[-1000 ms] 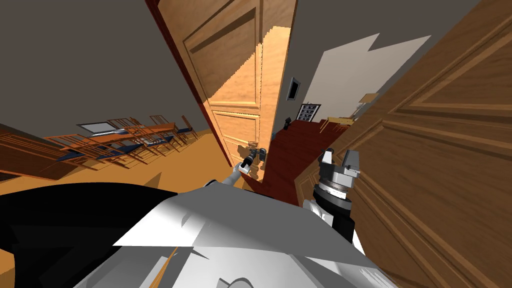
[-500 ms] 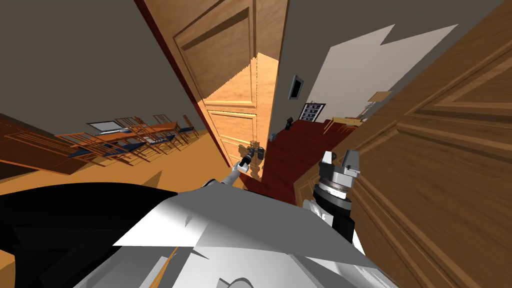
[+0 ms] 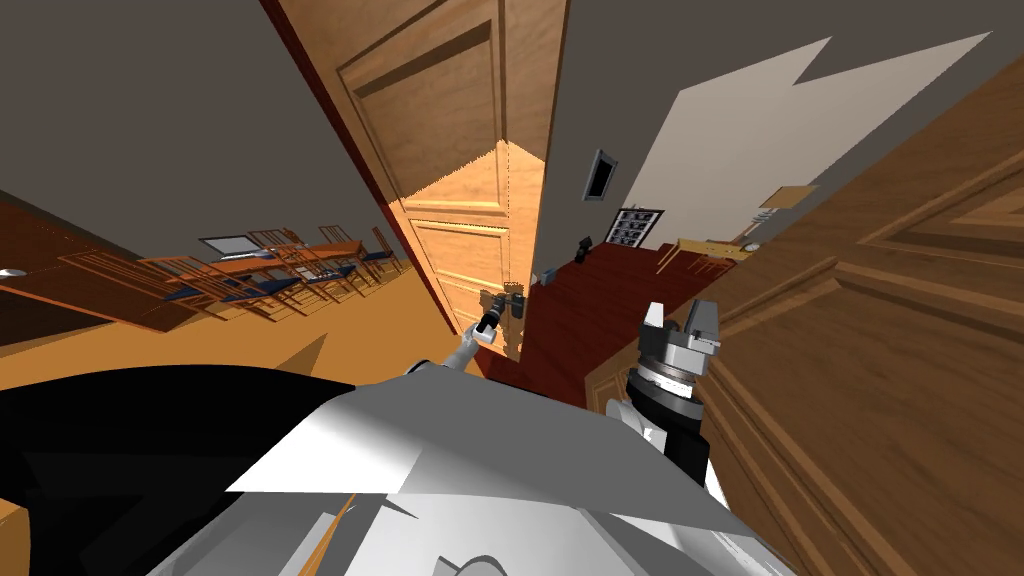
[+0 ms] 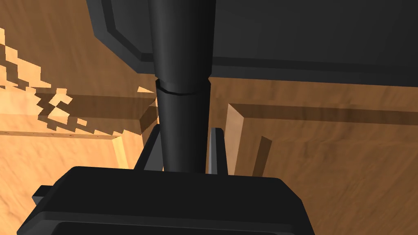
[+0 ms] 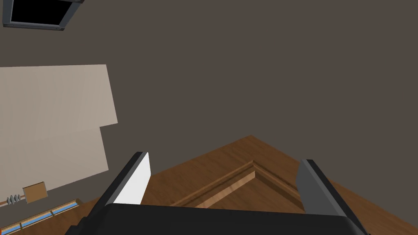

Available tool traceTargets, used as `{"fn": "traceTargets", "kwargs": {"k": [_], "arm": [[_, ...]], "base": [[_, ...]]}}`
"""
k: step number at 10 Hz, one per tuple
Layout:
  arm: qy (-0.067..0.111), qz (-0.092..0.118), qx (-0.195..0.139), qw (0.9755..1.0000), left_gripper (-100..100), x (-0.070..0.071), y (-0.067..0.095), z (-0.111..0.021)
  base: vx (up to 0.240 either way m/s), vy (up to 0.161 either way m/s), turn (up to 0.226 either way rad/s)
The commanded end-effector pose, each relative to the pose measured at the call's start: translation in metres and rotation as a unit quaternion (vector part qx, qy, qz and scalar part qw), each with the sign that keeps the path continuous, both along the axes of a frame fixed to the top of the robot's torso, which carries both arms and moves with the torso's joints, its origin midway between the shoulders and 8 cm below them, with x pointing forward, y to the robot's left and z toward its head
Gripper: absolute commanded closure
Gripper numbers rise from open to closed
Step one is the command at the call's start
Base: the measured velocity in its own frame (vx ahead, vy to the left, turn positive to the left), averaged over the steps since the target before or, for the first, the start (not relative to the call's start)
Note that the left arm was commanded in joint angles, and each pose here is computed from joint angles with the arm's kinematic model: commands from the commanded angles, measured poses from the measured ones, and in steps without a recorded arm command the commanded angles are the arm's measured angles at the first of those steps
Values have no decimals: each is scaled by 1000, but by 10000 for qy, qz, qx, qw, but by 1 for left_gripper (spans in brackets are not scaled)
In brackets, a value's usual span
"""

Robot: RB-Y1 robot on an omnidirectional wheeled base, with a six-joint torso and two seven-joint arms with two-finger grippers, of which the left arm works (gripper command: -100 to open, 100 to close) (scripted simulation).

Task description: Push the door open

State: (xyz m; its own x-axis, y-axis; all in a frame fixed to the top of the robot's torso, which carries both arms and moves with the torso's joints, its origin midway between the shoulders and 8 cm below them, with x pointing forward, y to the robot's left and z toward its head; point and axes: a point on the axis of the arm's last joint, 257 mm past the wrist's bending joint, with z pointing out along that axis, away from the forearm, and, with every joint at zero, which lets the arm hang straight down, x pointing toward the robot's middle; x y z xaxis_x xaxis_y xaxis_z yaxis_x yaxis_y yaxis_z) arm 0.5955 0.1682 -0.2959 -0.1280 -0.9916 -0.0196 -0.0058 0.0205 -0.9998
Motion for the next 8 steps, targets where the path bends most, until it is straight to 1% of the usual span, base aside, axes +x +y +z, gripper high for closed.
{"fn": "traceTargets", "kwargs": {"k": [1,3,4,5,8], "arm": [[-38,75,-45,10000,100,3,4,4],[-31,133,-96,9999,100,3,6,3],[-15,167,-62,9998,100,3,14,1],[-60,308,53,9995,100,5,35,5],[-90,451,164,9988,100,7,55,7]], "base": [[138,-172,86],[128,-139,62],[56,-48,51],[146,13,74],[193,3,49]]}}
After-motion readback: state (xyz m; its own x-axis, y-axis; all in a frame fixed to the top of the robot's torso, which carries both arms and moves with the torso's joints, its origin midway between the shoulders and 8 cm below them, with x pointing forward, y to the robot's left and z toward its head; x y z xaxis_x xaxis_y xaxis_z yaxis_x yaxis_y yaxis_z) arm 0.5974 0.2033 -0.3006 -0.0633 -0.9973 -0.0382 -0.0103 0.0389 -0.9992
